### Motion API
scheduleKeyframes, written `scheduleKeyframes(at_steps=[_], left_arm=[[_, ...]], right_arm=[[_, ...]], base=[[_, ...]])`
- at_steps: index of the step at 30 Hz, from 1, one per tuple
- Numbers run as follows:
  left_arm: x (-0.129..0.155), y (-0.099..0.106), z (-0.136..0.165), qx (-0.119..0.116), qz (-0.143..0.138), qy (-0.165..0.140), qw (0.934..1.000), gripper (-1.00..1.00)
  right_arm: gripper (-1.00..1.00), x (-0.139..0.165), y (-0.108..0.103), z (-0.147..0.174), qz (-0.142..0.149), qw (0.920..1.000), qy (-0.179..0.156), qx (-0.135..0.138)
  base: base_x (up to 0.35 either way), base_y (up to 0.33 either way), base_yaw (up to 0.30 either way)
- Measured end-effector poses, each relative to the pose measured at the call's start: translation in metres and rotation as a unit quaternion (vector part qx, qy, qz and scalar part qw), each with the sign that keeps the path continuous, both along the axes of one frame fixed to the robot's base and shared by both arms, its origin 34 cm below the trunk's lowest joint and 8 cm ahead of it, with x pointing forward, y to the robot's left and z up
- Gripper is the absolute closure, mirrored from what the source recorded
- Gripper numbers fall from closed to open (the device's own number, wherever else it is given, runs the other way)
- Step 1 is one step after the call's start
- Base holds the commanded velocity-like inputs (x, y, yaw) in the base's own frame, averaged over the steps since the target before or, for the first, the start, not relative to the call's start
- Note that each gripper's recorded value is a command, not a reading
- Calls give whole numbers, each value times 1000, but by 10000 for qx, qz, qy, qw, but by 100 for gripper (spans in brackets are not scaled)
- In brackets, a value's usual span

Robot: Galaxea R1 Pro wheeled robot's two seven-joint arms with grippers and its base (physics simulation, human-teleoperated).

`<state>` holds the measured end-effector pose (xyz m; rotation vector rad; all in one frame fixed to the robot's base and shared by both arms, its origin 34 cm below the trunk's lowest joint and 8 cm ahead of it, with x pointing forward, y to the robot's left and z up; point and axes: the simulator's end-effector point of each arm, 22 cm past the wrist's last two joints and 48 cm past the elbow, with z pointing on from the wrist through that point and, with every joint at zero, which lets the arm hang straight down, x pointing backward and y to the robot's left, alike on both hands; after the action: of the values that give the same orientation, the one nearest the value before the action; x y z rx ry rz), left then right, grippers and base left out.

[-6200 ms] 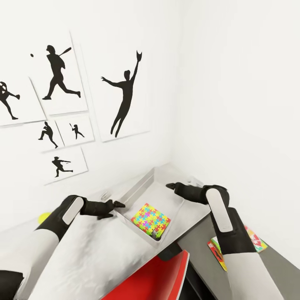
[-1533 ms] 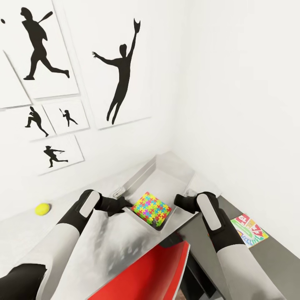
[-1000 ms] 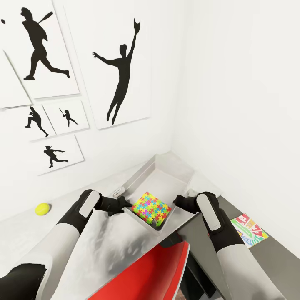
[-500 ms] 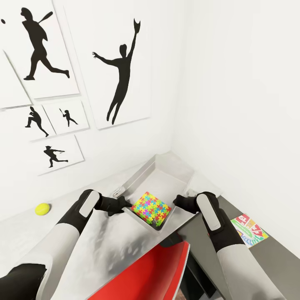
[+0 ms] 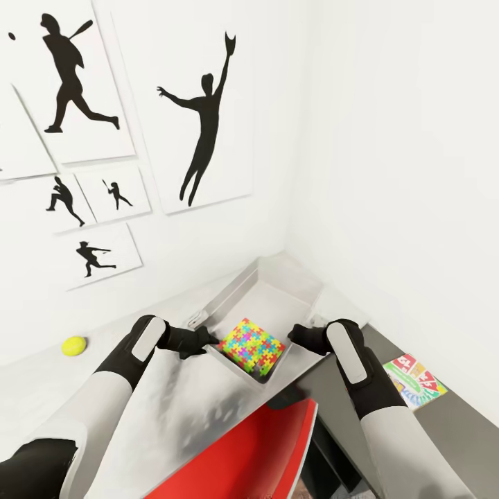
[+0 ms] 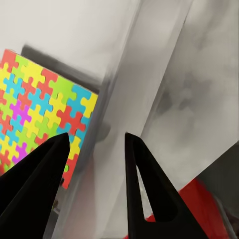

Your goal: Put all the toys in the child's room - the three board games (two on the bed and one on the table), the two jigsaw puzzles on the table, and the tennis ball on the table - inside the toy box on the table in the child's room.

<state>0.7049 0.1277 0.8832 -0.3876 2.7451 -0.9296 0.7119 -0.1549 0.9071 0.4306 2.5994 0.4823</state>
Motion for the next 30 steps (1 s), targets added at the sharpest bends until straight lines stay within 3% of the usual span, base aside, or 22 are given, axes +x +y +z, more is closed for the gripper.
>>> scheduleKeyframes(at_steps=[9, 30], left_arm=[[-1, 1, 0, 7, -9, 14, 10000, 100], [6, 4, 20, 71, -37, -195, 9998, 100]], right_arm=[[100, -1, 1, 0, 6, 10000, 11, 6], [100, 4, 3, 16, -43, 9998, -158, 96]], base=[[-105, 128, 0], [-14, 4, 0]])
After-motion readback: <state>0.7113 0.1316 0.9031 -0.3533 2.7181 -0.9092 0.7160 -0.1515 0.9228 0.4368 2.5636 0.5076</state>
